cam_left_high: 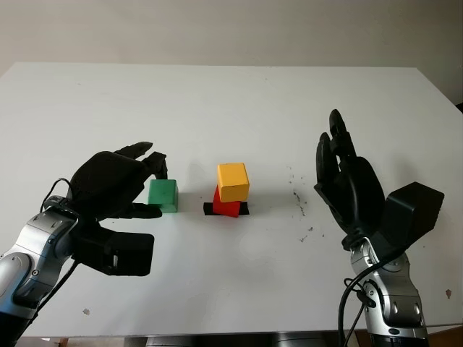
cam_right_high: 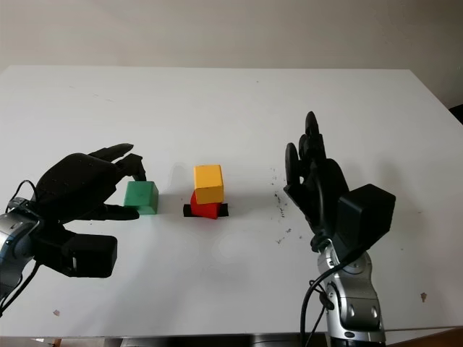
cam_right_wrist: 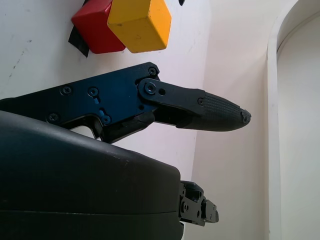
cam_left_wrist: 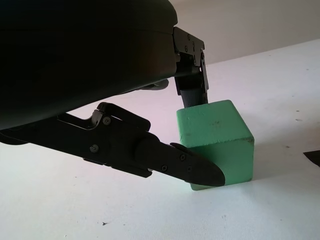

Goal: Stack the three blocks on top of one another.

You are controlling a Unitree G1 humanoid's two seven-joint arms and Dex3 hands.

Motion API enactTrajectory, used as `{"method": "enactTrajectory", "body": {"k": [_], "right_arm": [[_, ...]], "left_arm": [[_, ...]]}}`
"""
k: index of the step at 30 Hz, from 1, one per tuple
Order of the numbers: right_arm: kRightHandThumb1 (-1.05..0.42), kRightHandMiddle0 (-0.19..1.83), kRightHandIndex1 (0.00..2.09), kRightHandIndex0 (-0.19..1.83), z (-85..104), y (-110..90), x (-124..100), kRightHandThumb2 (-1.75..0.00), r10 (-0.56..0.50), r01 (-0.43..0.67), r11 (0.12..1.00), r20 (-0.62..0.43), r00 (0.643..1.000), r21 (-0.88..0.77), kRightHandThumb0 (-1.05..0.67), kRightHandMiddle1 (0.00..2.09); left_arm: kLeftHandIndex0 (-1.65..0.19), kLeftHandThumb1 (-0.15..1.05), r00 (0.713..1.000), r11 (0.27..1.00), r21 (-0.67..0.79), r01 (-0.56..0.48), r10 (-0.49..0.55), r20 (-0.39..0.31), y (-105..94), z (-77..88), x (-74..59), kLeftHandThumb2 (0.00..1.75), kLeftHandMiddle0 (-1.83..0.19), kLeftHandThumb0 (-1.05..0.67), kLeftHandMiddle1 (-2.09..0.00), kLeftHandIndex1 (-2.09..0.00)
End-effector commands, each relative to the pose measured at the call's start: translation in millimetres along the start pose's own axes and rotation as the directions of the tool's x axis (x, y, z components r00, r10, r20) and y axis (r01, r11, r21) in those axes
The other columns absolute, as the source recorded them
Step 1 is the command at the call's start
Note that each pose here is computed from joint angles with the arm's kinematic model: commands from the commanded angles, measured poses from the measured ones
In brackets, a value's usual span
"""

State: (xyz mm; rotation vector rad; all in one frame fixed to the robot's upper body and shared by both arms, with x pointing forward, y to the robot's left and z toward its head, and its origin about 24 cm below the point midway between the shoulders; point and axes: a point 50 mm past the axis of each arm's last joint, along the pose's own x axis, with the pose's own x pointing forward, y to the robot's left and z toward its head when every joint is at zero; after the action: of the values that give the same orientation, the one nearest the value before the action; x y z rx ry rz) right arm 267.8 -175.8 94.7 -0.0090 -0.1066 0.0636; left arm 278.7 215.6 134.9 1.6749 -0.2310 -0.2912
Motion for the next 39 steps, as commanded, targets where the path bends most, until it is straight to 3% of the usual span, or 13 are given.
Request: {"method": "enactTrajectory", "body": {"k": [1,9,15,24,30,33,39], "right_arm": [[-1.05,-0.14,0.05,-0.18,3.7,-2.5,-0.5,-0.61,-0.008,0.008,1.000,0.023,1.000,-0.015,-0.68,0.06],[-1.05,-0.14,0.05,-0.18,1.4,3.2,-0.7,-0.62,0.003,-0.002,1.000,0.022,1.000,-0.008,-0.67,0.06],[-1.05,-0.14,0.05,-0.18,-4.9,8.8,-1.9,-0.60,0.024,-0.024,1.000,0.001,1.000,-0.013,-0.68,0.05],[-1.05,-0.13,0.05,-0.18,-8.8,14.2,-3.9,-0.57,0.027,-0.028,0.999,-0.037,0.999,-0.021,-0.65,0.06],[-1.05,-0.13,0.05,-0.18,-9.1,16.1,-3.3,-0.57,0.027,-0.028,0.999,-0.045,0.999,-0.028,-0.66,0.06],[-1.05,-0.14,0.05,-0.19,-9.0,16.8,-3.1,-0.57,0.033,-0.034,0.999,-0.042,0.999,-0.023,-0.66,0.05],[-1.05,-0.14,0.04,-0.19,-9.1,18.4,-2.9,-0.57,0.039,-0.040,0.999,-0.033,0.999,-0.028,-0.65,0.05]], "left_arm": [[-0.12,1.05,1.000,1.000,-0.020,0.008,-0.008,0.003,-0.1,-2.0,-1.6,0.09,-0.25,-0.38,-0.06,-1.54],[-0.19,1.05,0.997,0.935,-0.353,-0.044,0.062,0.039,22.1,-5.6,-2.0,0.12,-0.25,-0.43,-0.06,-1.46],[-0.20,1.05,0.987,0.822,-0.562,-0.093,0.149,0.055,59.7,-13.6,1.6,0.11,-0.26,-0.44,-0.06,-1.49],[-0.35,1.02,0.963,0.623,-0.780,-0.061,0.243,0.119,100.9,-17.7,16.5,0.05,-0.35,-0.47,-0.08,-1.43],[-0.38,1.01,0.955,0.507,-0.860,-0.063,0.281,0.096,103.1,-7.0,25.5,0.05,-0.36,-0.44,-0.07,-1.39],[-0.37,1.00,0.958,0.399,-0.917,-0.004,0.266,0.112,96.1,2.1,33.7,0.05,-0.33,-0.44,-0.05,-1.44],[-0.34,1.04,0.967,0.330,-0.943,0.042,0.225,0.122,79.0,23.7,42.9,0.06,-0.28,-0.45,-0.04,-1.49]]}}
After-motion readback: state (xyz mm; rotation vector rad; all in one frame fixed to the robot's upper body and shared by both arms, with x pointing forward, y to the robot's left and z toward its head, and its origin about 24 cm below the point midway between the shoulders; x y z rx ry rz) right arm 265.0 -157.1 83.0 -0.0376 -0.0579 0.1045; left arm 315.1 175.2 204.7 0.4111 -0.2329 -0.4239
